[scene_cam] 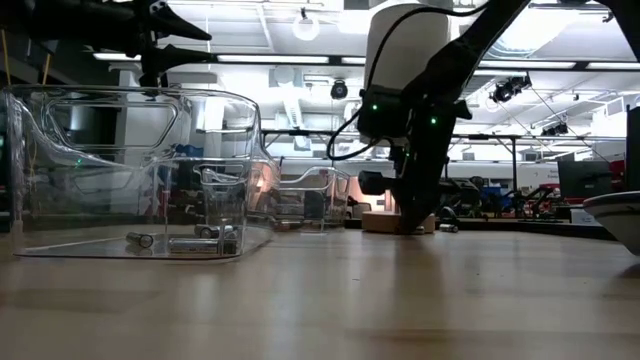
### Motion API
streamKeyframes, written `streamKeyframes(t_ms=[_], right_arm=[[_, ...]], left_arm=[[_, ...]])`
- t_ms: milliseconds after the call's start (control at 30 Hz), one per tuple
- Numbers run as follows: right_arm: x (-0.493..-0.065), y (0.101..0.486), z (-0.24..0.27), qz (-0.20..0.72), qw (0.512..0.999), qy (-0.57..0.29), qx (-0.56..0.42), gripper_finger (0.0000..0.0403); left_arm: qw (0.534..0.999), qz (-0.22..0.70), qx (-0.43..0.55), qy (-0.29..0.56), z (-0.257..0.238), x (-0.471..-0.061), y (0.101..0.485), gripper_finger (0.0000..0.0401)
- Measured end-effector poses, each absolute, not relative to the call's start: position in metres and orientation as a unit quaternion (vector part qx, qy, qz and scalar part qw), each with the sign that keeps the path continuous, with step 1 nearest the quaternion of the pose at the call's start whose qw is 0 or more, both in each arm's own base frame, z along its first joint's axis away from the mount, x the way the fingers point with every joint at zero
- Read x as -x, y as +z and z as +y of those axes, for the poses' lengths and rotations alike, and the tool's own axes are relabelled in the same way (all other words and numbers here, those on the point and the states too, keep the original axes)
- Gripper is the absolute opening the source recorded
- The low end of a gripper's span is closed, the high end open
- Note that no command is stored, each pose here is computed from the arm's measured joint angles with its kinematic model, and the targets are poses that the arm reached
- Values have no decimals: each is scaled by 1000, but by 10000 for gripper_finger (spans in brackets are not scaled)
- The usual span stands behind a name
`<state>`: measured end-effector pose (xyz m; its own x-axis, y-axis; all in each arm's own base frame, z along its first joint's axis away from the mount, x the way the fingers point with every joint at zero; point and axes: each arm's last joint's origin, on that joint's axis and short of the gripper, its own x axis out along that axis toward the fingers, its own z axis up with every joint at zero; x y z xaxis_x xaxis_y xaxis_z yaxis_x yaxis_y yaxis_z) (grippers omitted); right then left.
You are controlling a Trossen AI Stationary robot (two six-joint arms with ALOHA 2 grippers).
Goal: Sort batteries
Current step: Adjust the white battery
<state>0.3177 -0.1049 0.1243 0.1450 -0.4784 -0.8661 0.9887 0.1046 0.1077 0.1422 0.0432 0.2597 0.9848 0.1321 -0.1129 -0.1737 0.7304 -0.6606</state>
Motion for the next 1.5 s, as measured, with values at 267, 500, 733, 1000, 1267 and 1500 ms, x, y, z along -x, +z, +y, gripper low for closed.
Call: streamKeyframes(t_ms=[267,500,733,1000,1267,1500], right_arm=[[-327,143,-45,397,697,-449,-394,0],[-292,188,-30,360,683,-533,-347,0],[-302,186,-85,311,697,-534,-362,0],[-314,149,-117,324,680,-525,-396,0],[-311,148,-119,333,676,-535,-382,0],[-307,146,-118,353,666,-533,-384,0]], left_arm=[[930,29,358,82,43,-142,260,106],[930,31,358,83,43,-142,259,106],[930,31,358,83,43,-142,259,106],[929,34,359,79,43,-142,259,106],[929,37,360,80,43,-142,258,106],[927,47,362,83,43,-142,256,106]])
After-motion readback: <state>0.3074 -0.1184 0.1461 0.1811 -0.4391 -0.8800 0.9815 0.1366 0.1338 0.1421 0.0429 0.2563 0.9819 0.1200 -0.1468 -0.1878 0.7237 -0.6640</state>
